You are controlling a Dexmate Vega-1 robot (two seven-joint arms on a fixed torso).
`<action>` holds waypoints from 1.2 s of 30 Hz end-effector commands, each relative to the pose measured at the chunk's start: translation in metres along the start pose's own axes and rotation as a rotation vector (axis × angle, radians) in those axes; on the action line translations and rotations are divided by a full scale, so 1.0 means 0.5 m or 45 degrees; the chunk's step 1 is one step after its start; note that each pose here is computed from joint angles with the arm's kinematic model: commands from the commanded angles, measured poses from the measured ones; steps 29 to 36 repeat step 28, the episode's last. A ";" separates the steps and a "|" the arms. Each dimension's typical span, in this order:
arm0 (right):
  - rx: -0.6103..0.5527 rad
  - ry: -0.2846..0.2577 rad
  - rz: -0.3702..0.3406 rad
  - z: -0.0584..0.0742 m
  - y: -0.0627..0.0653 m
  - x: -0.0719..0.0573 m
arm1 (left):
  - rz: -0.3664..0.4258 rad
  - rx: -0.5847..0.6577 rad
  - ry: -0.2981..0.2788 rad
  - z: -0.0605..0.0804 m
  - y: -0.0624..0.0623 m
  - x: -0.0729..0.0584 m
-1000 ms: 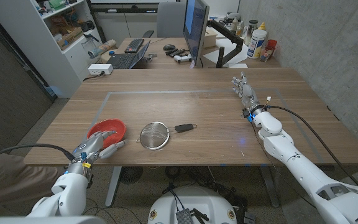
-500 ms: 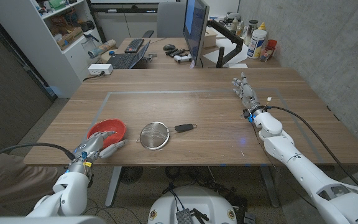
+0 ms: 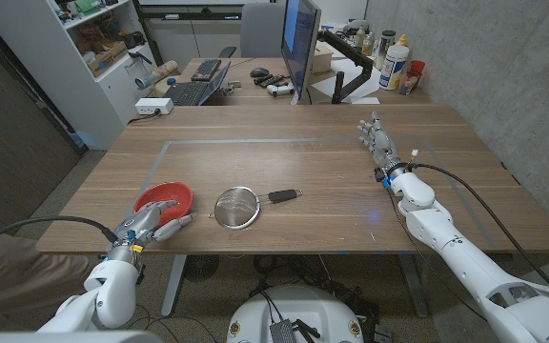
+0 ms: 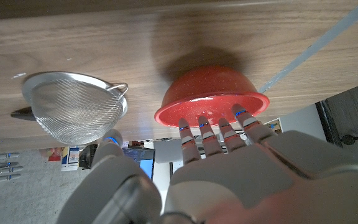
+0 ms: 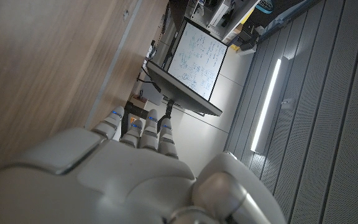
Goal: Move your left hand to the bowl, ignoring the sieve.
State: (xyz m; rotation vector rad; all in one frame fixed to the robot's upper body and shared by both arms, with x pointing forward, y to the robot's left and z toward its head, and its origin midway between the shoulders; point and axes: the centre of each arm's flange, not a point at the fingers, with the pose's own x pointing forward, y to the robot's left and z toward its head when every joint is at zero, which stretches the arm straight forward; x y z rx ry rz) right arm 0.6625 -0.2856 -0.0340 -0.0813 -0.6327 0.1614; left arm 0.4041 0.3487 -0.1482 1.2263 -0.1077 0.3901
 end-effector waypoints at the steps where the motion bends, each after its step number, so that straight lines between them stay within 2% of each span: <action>1: -0.003 0.004 -0.002 0.000 0.002 0.003 | -0.005 0.001 0.013 -0.010 -0.003 0.001; 10: -0.003 0.012 -0.002 -0.003 0.006 0.006 | -0.011 -0.012 0.033 -0.018 -0.005 -0.001; 36: -0.006 0.007 0.000 -0.004 0.001 0.016 | -0.017 -0.011 0.036 -0.013 -0.008 0.011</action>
